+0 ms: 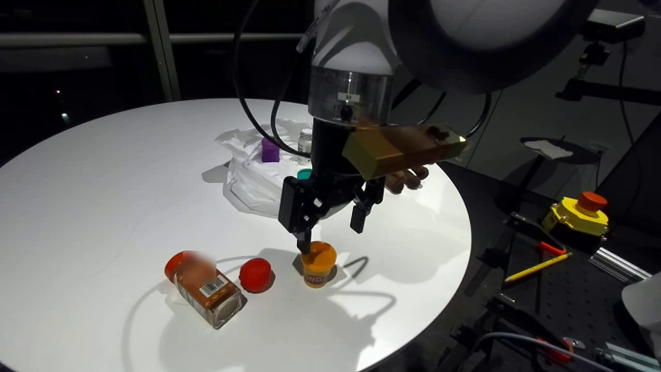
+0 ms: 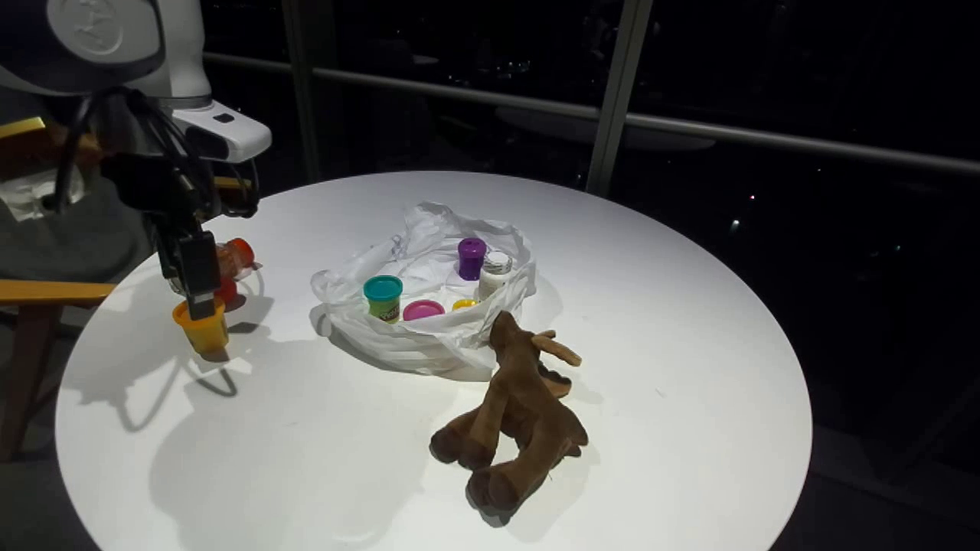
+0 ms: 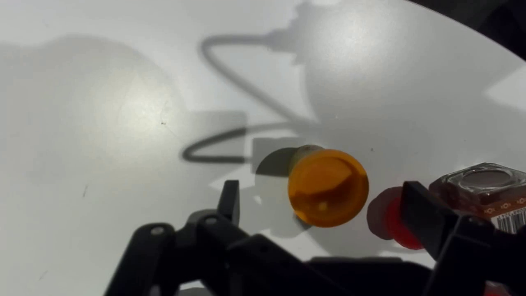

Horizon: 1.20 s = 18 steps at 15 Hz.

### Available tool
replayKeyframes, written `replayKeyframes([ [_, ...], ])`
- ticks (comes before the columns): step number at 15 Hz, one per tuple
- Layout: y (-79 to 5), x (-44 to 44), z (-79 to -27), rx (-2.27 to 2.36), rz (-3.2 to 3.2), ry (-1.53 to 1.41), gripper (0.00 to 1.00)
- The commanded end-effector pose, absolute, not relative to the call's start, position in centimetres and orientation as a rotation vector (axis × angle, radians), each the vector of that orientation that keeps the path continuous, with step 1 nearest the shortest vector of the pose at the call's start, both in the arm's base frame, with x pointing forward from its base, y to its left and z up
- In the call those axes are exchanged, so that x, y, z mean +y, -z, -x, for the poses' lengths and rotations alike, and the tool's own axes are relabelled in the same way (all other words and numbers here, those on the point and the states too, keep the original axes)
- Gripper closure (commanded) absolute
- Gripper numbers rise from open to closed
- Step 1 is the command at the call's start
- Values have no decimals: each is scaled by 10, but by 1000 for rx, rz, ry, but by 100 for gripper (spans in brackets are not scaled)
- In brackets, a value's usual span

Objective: Put all the objects on the table into the plastic bag

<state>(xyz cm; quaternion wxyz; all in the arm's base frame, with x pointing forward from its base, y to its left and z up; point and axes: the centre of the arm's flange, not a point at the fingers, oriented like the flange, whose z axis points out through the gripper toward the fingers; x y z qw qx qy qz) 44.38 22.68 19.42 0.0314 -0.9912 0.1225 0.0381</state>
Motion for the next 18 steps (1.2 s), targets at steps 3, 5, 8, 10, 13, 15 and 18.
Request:
replayKeyframes([
  [3, -180, 231, -437, 253, 3002, -91, 0],
  [5, -175, 234, -436, 221, 3001, -83, 0],
  [8, -164, 237, -437, 200, 3012, -55, 0],
  [10, -159, 237, -439, 209, 3012, -33, 0],
  [13, -153, 235, -442, 221, 3007, 5, 26],
  [15, -151, 234, -443, 226, 3009, 18, 32],
  [18, -153, 229, -443, 236, 3019, 15, 59],
])
